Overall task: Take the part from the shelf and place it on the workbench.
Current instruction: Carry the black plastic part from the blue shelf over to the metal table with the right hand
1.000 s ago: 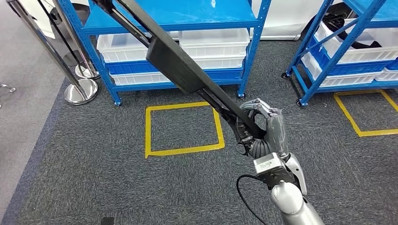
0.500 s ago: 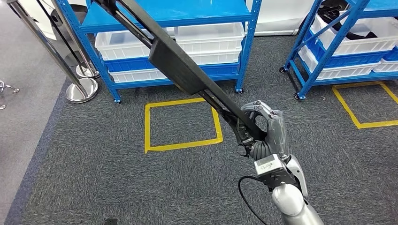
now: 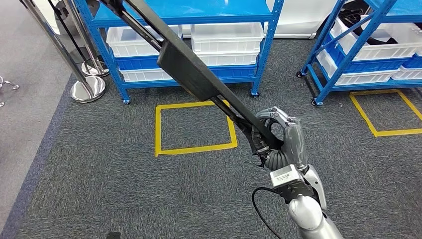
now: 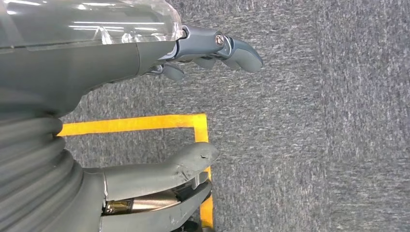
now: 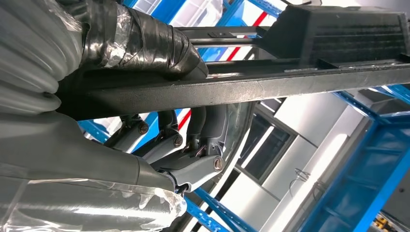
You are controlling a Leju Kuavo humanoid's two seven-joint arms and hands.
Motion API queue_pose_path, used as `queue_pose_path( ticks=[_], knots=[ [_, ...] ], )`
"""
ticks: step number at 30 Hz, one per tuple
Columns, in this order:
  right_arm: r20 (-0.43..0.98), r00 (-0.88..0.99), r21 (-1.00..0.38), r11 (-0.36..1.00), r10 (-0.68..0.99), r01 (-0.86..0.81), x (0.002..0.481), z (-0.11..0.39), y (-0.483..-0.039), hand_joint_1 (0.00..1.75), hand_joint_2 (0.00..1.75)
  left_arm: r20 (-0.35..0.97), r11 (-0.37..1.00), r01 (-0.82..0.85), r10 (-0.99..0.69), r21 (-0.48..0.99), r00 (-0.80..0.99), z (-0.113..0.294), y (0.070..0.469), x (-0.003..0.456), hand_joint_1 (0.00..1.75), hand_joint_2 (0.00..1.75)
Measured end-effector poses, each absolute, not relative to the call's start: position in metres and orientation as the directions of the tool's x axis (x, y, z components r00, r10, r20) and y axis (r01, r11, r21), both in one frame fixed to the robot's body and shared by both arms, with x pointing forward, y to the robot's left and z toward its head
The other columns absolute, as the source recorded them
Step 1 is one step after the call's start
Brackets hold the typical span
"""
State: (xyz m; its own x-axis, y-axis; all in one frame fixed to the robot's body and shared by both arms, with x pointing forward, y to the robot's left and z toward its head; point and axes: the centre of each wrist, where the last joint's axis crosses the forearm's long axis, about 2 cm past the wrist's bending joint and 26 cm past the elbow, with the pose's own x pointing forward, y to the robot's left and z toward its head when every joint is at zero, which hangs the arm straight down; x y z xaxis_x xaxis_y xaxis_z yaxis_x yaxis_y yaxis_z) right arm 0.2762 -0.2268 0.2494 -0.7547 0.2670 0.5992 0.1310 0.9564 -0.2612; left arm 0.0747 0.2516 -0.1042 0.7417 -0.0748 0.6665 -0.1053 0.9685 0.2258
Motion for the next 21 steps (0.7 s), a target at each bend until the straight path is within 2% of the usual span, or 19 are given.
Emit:
queue_pose_path(
  ticks=[21],
  knots=[
    [0.615, -0.734, -0.258, 0.953, 0.287, 0.156, 0.27, 0.241, -0.238, 1.75, 1.75, 0.663, 0.969, -0.113, -0.065, 0.222, 0.746, -0.105, 0.251, 0.072, 0.0, 1.75]
  ],
)
